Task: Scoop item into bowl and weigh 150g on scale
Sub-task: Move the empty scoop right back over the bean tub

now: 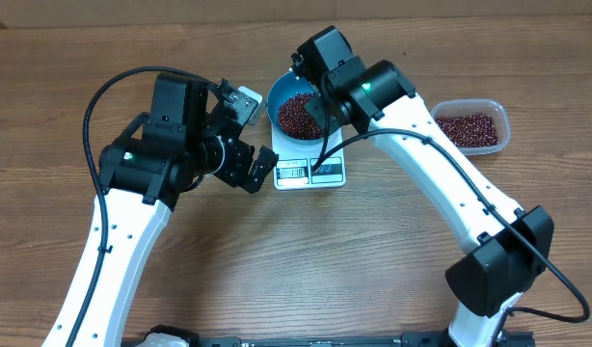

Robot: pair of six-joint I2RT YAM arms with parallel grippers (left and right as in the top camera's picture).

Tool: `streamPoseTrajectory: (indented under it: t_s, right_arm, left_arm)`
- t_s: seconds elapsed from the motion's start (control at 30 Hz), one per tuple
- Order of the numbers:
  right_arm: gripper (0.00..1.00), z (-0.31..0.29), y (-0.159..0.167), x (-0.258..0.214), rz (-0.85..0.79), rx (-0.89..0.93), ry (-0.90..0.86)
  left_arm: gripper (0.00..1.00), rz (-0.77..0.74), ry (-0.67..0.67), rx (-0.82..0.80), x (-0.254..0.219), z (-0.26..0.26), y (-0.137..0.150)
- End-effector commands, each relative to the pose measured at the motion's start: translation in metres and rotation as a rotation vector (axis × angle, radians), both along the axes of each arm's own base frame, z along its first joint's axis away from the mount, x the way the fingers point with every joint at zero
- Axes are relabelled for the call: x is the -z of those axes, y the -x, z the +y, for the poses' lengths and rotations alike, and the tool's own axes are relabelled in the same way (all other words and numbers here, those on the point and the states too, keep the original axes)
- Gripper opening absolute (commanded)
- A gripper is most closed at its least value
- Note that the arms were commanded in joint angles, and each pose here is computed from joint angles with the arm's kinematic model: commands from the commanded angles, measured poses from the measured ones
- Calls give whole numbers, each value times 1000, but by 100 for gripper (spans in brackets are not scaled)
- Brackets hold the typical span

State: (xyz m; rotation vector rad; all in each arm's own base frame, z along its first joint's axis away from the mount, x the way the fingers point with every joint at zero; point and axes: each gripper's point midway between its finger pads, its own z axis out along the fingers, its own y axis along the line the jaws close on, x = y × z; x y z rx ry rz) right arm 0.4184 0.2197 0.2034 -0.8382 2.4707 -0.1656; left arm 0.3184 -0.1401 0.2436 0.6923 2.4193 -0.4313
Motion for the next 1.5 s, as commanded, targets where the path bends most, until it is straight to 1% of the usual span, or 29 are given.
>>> streamPoseTrajectory:
  t_s: [0.0,0.13,0.37,0.5,0.67,0.93,1.07,1.17,1.33,1.47]
  right_arm:
    - [4,-5,0,-36,-36,-10,-104]
    - [4,-28,2,-49,-20,32,-162]
    - [4,-111,4,-59,17,204,-156]
    - [4,-168,3,-51,58,341,-142]
    - [4,-220,3,-31,109,468,-136]
    - [4,-256,14,26,234,566,-117]
    - [4,-273,21,55,264,604,-47]
    - [4,-283,24,68,266,623,13]
    - [4,-283,30,85,312,503,70]
    - [4,-292,29,83,295,521,118]
  left_arm:
    - [100,-14,2,14,-4,-1,-3]
    - [99,-14,2,14,-4,-1,-2]
    - [100,-14,2,14,-4,-1,-2]
    - [99,-14,2,14,-4,-1,-2]
    - [100,-14,2,14,-4,-1,-2]
    - [100,-14,2,14,-4,-1,-2]
    - [100,-15,1,14,-4,-1,-2]
    - [100,-15,1,14,-4,-1,-3]
    - [100,-14,2,15,-4,-1,-2]
    - [100,-14,2,14,-4,-1,-3]
